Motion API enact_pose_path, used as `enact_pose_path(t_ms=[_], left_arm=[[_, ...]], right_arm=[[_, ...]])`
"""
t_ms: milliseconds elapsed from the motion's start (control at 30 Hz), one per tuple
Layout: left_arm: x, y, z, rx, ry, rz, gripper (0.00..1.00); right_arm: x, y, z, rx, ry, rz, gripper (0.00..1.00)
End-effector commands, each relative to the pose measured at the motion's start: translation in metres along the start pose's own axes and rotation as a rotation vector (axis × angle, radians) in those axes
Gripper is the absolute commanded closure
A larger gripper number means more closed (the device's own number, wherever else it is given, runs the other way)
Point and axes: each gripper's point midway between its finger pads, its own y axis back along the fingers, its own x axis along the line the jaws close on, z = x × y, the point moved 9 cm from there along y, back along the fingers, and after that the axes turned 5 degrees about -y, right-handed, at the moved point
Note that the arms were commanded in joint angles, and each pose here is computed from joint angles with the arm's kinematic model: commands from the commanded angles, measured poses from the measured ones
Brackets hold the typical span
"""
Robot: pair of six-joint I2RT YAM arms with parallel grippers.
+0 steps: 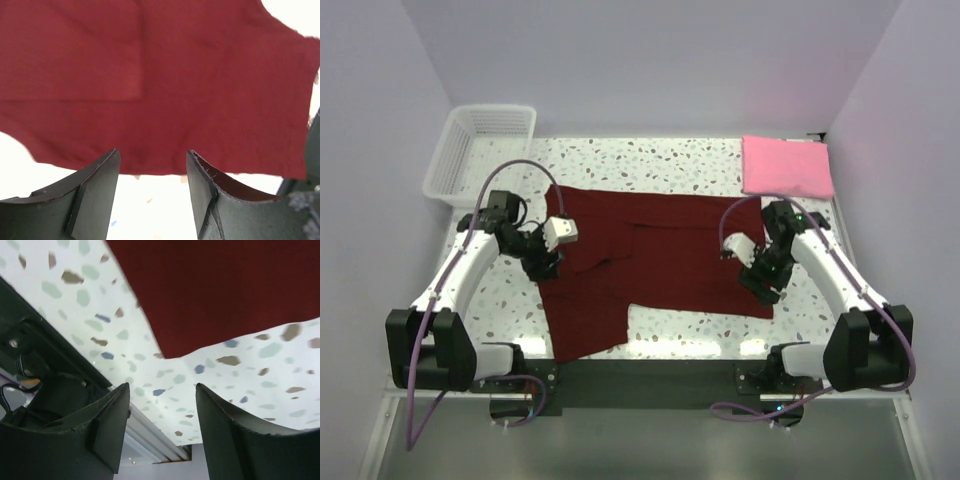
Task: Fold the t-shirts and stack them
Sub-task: Fold the tshirt
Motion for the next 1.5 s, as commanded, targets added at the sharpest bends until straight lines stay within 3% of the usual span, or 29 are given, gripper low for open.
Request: enact_pose_path(t_ms=[0,267,900,1000,1200,1467], left_arm=[[-0.014,0.004,-0.003,0.0,-0.091,-0.01,0.39],[-0.024,-0.002,-0.011,0.02,-0.087,-0.016,0.41],[-0.031,-0.003,-0.013,0.057,-0.105,-0.016,0.4],[-0.039,-0.005,-0.014,0.071,-0.116,-0.043,0.4],[-0.074,-0.02,-0.015,0.145,-0.255,-0.132,0.42],[-0.109,-0.059,-0.03,0.373,-0.428,-0.26,0.41]], right_arm=[[0.01,-0.008,-0.016,0.057,0.104,-0.089,0.43],[0.02,-0.047,-0.031,0.115,0.093,-0.12,0.56],[0.012,-0.09,-0.03,0.149,0.1,-0.159,0.62],[0.009,-0.095,-0.03,0.165,0.105,-0.176,0.68],[0.006,-0.096,-0.029,0.18,0.108,-0.181,1.0],[0.004,-0.088,-0.022,0.178,0.091,-0.175,1.0]])
